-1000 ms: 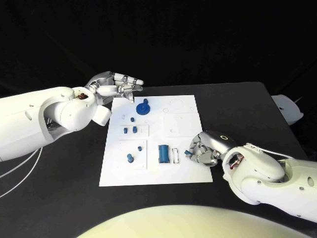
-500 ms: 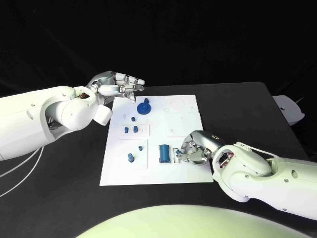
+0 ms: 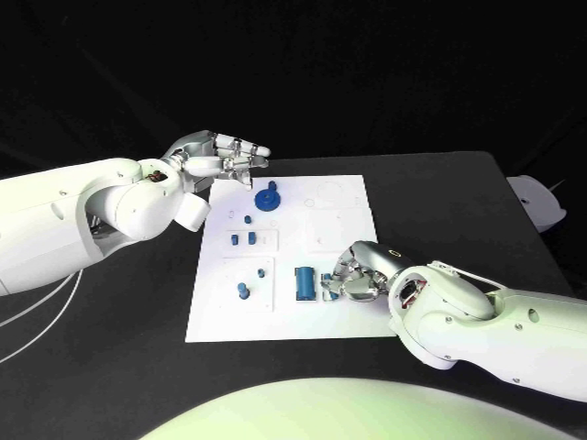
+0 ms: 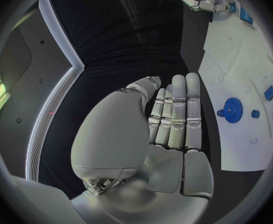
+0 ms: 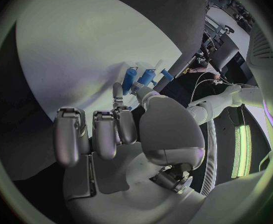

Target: Assemble the parts on the task board

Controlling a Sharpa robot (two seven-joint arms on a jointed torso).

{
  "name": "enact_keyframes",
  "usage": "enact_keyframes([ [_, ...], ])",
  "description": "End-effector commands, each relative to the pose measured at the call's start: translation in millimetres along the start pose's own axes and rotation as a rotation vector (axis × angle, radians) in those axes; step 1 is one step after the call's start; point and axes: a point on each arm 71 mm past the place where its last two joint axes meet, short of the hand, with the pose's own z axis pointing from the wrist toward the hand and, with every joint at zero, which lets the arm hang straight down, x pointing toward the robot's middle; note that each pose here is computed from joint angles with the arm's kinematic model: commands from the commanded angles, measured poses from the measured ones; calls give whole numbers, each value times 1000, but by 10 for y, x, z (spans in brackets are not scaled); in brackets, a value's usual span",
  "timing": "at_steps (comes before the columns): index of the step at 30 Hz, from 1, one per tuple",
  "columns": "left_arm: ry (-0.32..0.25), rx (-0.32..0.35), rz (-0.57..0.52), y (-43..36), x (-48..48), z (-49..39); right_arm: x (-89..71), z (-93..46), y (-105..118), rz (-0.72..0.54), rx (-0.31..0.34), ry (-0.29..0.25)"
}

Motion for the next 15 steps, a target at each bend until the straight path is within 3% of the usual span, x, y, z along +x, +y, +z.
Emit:
enact_keyframes([
  [1, 25, 7, 3, -10, 30, 2, 14, 9, -1, -2, 9, 20],
  [15, 25, 5, 4, -9, 29, 3, 26, 23, 13, -9, 6, 32],
])
